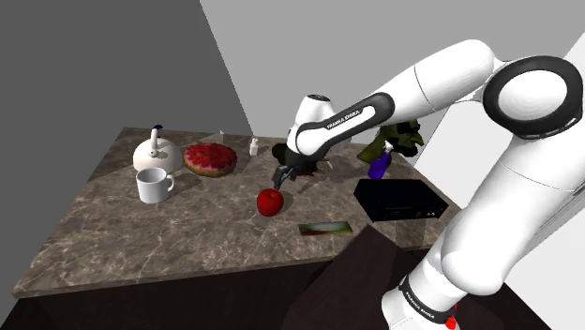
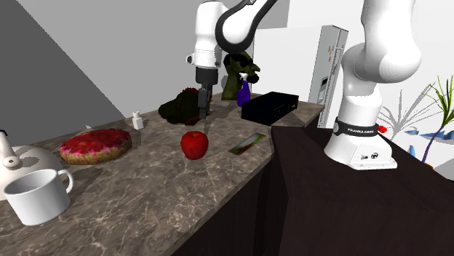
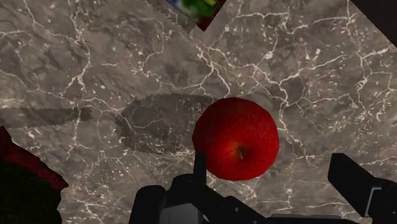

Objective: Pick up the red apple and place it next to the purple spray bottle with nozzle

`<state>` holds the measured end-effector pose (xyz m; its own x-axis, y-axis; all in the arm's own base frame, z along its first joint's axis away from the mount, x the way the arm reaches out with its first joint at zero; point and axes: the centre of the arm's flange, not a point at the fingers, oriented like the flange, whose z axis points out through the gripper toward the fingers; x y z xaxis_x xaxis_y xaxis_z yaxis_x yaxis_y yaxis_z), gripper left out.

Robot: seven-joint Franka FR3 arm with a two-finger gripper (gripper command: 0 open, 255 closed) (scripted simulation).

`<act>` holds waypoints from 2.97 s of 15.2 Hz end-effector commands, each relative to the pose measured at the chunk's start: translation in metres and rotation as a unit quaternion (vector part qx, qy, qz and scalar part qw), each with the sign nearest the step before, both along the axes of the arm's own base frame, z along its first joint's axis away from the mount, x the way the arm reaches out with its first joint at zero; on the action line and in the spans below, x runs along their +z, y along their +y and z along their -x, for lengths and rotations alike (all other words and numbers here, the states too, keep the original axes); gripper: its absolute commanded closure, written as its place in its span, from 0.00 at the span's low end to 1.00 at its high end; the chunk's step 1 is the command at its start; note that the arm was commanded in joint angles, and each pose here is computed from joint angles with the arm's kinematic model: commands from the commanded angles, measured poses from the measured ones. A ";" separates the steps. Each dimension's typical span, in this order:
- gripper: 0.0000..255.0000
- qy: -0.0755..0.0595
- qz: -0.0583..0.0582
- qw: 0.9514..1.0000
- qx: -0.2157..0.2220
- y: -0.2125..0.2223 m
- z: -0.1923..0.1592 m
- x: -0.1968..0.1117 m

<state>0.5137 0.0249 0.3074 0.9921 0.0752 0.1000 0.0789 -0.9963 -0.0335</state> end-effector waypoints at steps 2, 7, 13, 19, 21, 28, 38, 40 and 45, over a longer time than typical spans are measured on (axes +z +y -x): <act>0.00 -0.016 0.004 1.000 0.002 0.001 -0.029 -0.025; 0.00 -0.016 0.004 1.000 0.002 0.002 -0.032 -0.052; 0.00 -0.016 0.004 1.000 0.002 0.002 -0.034 -0.065; 1.00 -0.016 0.004 1.000 0.002 0.002 -0.034 -0.065; 1.00 -0.016 0.004 1.000 0.002 0.002 -0.034 -0.065; 1.00 -0.016 0.004 1.000 0.002 0.002 -0.034 -0.065; 1.00 -0.016 0.004 1.000 0.002 0.002 -0.034 -0.012; 1.00 -0.016 0.004 1.000 0.002 0.002 -0.034 -0.002; 1.00 -0.016 0.004 1.000 0.002 0.002 -0.034 0.025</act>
<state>0.5477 0.0271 0.3263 0.9881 0.0806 0.1310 0.0844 -0.9961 -0.0240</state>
